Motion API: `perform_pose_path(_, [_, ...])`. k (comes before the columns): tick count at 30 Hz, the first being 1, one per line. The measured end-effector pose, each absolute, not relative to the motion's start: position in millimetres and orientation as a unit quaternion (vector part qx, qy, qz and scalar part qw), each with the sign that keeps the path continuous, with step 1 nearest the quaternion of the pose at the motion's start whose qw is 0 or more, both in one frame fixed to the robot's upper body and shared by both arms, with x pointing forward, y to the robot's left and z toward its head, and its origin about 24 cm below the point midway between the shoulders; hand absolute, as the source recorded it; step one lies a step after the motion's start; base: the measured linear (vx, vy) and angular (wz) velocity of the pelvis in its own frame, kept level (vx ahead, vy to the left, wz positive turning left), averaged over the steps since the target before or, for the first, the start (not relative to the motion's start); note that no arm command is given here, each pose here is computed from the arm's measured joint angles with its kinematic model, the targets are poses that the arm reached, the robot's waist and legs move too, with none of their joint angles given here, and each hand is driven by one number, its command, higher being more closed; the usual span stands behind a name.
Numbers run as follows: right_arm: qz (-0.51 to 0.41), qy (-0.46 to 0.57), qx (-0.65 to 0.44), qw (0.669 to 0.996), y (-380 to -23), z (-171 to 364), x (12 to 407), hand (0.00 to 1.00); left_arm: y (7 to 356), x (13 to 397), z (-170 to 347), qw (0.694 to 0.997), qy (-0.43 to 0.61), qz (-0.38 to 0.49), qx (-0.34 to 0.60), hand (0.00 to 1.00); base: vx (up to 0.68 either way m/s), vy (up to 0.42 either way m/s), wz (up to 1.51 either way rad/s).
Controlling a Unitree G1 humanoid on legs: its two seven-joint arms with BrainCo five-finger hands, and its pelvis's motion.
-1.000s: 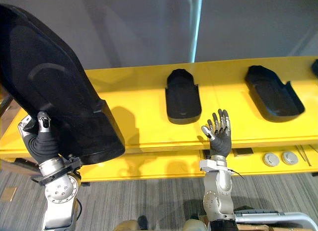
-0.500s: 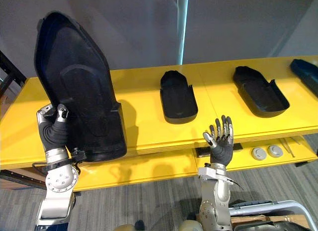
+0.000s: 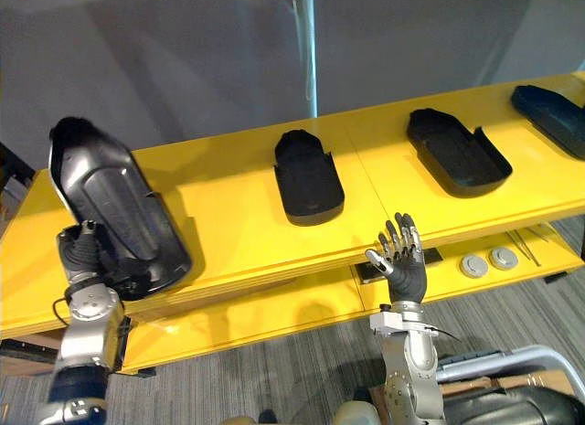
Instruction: Walk over and take plastic housings, then place them on the shelf
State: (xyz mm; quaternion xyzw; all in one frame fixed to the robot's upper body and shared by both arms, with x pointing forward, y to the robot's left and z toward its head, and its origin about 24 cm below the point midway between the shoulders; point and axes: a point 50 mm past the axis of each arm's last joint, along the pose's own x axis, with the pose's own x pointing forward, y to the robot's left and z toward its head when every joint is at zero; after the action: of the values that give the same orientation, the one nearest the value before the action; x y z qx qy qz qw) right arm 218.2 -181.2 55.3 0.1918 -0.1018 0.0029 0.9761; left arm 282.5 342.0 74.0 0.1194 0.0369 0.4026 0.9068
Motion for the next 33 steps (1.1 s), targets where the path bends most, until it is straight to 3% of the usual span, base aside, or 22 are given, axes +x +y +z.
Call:
perform_pose_path(4, [0.043,-0.094,0.184,0.978,-170.3,55.9,216.2,0.0,361.9,300.1,108.3,0.904,0.023,0.408,0.126,1.0,0.01,0.011,-0.13])
perform_pose_path(14, [0.106,-0.07,0.174,0.977,-152.9,55.6,215.8,0.0,365.9,325.8,139.2,0.93,0.068,0.317,0.172,1.0,-0.01,-0.003,-0.02])
perform_pose_path(23, [0.124,-0.049,0.178,0.975,-149.6,53.1,215.9,0.0,375.6,319.2,114.3,0.919,0.183,0.303,0.175,1.0,-0.04,-0.004,-0.1])
perform_pose_path(33, [0.149,-0.058,0.176,0.971,-141.0,59.8,215.5,0.0,379.5,314.4,104.3,0.917,0.214,0.293,0.163,1.0,0.0,-0.008,-0.03])
